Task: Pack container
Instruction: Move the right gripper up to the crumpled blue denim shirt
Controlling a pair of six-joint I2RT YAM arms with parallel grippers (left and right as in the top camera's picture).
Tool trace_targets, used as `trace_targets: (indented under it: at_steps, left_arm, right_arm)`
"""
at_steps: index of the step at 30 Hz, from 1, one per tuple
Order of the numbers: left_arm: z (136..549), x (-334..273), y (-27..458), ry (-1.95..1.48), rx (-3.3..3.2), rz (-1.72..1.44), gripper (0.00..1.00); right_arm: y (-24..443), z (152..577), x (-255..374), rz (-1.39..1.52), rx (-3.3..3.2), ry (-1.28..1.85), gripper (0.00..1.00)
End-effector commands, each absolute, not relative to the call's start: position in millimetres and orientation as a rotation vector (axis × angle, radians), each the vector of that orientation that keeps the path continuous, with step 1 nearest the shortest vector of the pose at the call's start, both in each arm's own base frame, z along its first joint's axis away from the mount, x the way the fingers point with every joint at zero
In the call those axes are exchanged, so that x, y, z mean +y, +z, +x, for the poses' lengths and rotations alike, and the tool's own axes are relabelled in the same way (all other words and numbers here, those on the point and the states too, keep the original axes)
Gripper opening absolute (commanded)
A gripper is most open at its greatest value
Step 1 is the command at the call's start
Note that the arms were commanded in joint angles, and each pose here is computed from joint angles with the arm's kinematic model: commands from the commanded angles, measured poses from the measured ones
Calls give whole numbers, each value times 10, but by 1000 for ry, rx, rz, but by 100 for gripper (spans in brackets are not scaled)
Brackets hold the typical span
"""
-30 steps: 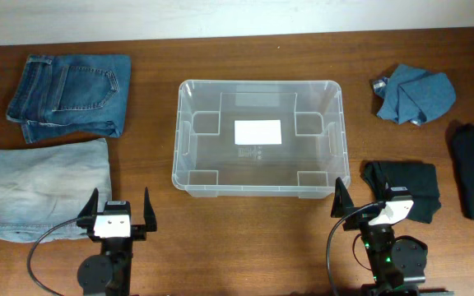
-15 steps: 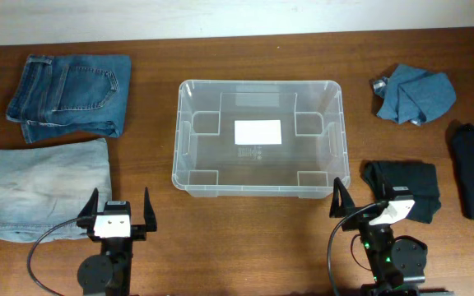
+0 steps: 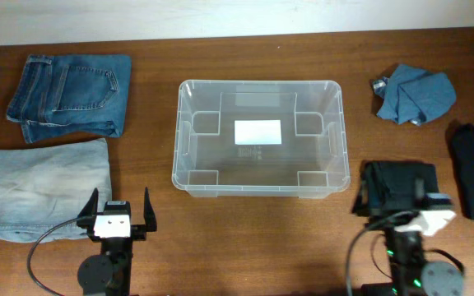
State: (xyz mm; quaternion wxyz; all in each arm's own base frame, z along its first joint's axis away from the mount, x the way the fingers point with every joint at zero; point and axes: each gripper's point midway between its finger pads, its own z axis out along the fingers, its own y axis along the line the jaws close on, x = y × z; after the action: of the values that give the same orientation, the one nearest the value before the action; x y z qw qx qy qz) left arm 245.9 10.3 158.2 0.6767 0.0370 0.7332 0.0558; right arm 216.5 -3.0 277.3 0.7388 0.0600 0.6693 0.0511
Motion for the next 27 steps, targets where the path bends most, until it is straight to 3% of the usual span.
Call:
trace_targets:
  at_steps: [1,8,14,23,27]
  left_arm:
    - [2457,112,1568,141,1648,89,99]
    - [2457,112,1568,141,1648,89,99]
    - [2457,112,1568,141,1648,89,99]
    - [2457,112,1568,141,1648,88,99]
    - [2457,112,1568,141,1648,88,99]
  right_arm:
    - [3239,1935,-391,234,1428,-118,99]
    - [3205,1768,-775,479,1756,-312,99]
    - [3053,2129,-749,474,1971,-342,99]
    - [3468,2820,-642,263,2157,-55,99]
    - [3426,3082,-842,265,2300,146,98]
